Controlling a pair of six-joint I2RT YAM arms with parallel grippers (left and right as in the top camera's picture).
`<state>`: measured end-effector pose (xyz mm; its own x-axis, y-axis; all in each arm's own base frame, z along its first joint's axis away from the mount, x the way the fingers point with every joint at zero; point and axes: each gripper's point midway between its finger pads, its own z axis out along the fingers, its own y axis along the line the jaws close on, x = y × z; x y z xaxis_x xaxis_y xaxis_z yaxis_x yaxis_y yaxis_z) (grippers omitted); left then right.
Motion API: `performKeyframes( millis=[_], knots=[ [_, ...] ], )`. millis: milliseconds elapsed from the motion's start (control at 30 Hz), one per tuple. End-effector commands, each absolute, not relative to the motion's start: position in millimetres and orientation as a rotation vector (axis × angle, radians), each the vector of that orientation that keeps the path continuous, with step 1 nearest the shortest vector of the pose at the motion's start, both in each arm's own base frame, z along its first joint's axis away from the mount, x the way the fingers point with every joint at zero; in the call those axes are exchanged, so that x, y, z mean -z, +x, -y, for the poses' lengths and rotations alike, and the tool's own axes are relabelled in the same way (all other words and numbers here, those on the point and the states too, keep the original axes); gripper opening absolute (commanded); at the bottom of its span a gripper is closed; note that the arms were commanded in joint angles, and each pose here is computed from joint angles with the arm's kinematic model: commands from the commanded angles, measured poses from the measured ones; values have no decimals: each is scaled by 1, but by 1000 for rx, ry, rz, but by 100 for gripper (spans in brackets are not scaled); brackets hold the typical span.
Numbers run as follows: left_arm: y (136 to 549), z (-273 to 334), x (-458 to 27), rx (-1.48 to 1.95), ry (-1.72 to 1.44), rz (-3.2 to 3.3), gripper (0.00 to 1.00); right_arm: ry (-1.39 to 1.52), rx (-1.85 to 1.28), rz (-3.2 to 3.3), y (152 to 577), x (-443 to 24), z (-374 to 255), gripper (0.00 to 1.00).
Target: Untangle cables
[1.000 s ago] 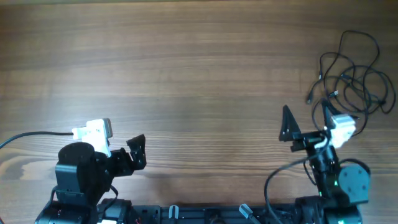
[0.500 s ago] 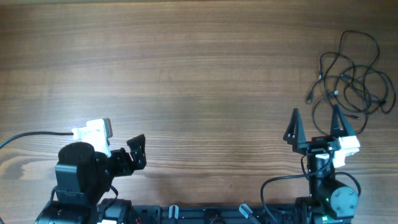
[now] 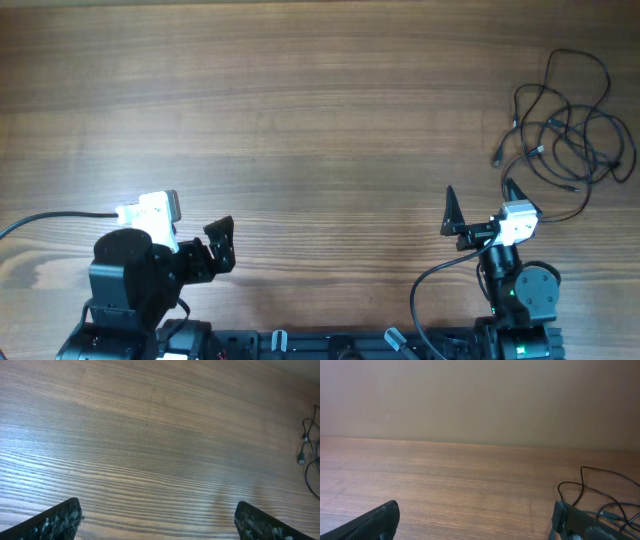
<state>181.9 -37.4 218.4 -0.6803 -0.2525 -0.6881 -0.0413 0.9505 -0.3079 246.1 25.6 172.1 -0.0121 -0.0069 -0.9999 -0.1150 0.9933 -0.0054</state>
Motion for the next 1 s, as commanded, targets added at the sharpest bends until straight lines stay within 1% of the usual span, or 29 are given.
performKeyframes(
  millis=[0,800,967],
  knots=[
    [182,37,-218,328,-180,-2300,100,-117,-89,-1565,245,-175,-28,100],
    [182,37,-218,328,-180,-2300,100,-118,-88,-1566,245,-175,-28,100],
    [183,31,-213,287,-160,-2226,100,-118,-87,-1566,245,-175,-28,100]
  ],
)
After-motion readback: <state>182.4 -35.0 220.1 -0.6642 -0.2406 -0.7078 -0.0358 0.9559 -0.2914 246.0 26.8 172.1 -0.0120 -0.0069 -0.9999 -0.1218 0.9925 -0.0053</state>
